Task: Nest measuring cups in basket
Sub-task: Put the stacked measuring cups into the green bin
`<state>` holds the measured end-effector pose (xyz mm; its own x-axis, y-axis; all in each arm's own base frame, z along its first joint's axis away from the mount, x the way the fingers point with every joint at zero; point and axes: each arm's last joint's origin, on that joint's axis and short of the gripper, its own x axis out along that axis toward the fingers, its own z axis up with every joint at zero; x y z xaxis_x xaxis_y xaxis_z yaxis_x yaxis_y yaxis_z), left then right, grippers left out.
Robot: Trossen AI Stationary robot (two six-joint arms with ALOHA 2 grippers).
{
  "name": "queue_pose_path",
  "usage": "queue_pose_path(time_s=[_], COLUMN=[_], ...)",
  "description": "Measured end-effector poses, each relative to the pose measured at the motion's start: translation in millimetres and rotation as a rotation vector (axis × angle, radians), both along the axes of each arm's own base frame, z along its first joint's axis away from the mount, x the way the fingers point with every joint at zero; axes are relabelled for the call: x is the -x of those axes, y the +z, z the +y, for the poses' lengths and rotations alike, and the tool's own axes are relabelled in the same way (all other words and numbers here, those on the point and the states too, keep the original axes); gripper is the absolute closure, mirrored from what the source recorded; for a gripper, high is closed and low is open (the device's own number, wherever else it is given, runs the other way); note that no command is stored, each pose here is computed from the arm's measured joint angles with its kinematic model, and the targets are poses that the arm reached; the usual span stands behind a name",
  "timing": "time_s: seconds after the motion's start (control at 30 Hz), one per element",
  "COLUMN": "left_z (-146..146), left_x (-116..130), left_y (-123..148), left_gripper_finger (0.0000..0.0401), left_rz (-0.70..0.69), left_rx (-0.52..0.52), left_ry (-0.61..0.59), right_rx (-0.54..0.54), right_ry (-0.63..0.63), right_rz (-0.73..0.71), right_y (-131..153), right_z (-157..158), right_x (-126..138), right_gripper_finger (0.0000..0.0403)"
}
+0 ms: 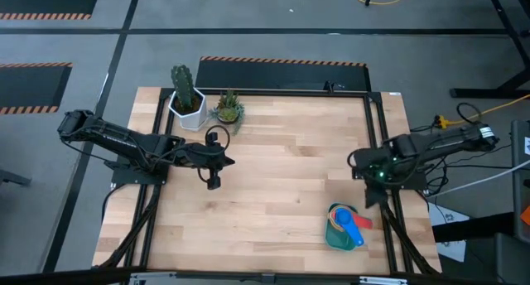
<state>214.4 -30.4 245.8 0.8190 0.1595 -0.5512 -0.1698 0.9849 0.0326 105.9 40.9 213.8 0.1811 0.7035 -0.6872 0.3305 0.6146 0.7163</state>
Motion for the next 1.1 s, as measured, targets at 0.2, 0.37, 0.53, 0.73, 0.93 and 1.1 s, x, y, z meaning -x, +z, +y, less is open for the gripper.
queue_pose_path(time_s=[0.2,0.37,0.53,0.73,0.93,1.1], left_z=[0,0,0,0,-2,-4], left_x=[0,0,0,0,-8,-14], left_y=[0,0,0,0,13,28], left_gripper_finger=[0.0387,0.0376,0.0369,0.0371,0.0381,0.0389], left_rz=[0.000,0.000,-0.001,-0.008,-0.148,-0.304], left_rx=[0.000,0.000,0.000,0.020,0.013,-0.045], left_ry=[0.000,-0.001,-0.001,0.002,-0.028,-0.092], right_rx=[0.148,0.070,0.000,-0.064,-0.081,-0.043], right_ry=[-0.229,-0.301,-0.280,-0.233,-0.221,-0.237], right_rz=[-0.211,-0.372,-0.399,-0.272,-0.130,-0.092], right_y=[36,51,50,35,20,12], right_z=[-3,7,30,69,102,118], right_x=[-20,-40,-59,-70,-65,-59], right_gripper_finger=[0.0226,0.0226,0.0226,0.0226,0.0226,0.0226])
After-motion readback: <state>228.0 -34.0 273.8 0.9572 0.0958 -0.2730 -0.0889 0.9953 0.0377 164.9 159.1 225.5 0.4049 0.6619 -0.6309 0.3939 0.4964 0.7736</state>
